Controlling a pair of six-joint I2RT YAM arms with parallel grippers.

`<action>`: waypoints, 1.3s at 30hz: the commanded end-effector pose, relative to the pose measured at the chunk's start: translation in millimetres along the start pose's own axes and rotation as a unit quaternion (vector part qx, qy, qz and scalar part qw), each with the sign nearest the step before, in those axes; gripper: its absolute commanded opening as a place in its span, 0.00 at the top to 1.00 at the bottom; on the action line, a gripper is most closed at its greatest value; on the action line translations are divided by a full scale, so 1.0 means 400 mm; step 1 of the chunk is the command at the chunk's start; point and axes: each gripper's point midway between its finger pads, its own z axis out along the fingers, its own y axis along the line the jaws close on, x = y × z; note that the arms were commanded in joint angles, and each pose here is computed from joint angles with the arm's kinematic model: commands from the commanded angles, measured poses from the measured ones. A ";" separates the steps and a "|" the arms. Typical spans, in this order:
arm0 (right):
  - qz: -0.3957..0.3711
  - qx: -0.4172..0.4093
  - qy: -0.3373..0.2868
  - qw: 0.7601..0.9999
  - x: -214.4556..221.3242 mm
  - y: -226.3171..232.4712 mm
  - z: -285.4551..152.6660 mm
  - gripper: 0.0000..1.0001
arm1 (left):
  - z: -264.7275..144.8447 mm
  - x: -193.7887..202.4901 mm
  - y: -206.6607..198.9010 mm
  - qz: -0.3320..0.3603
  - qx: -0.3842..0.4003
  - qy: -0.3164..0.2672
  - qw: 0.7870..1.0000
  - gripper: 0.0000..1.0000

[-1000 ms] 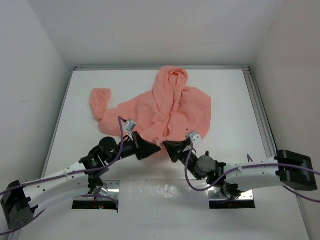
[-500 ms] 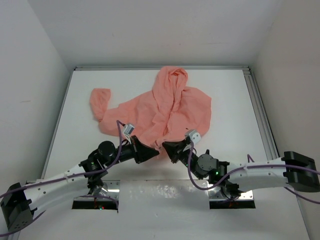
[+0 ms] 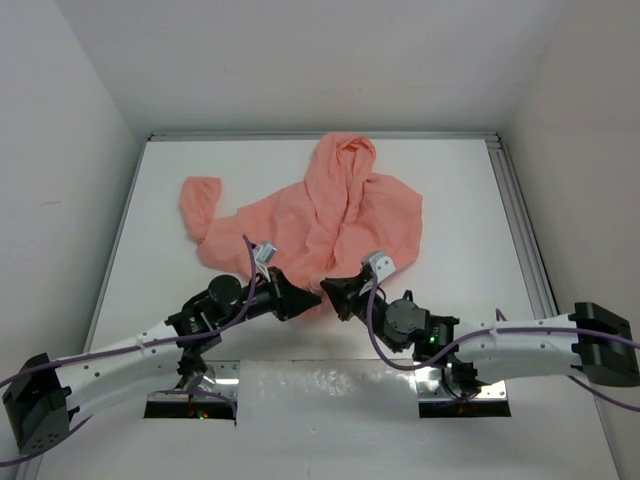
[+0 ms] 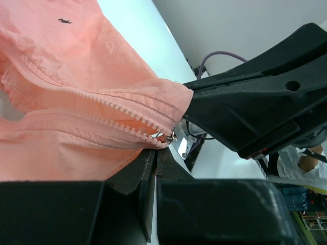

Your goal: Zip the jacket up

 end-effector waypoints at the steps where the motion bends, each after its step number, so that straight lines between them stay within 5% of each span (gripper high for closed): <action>1: 0.051 -0.023 -0.037 0.998 -0.104 0.061 0.027 1.00 | 0.014 -0.018 -0.021 0.013 0.005 0.002 1.000 1.00; 15: 0.059 0.068 0.056 0.994 -0.027 -0.060 0.132 1.00 | -0.004 0.021 -0.038 -0.001 0.037 0.028 0.999 1.00; 24: 0.042 0.066 0.062 0.995 -0.103 -0.048 0.108 1.00 | -0.004 0.106 0.048 -0.025 -0.009 0.075 0.997 1.00; 37: 0.026 0.124 0.178 0.976 0.032 -0.116 0.033 1.00 | -0.009 0.142 0.050 -0.032 0.011 0.095 0.995 1.00; 39: 0.028 0.108 0.196 0.974 0.037 -0.107 0.009 0.76 | -0.015 0.140 0.053 -0.043 0.015 0.082 0.996 1.00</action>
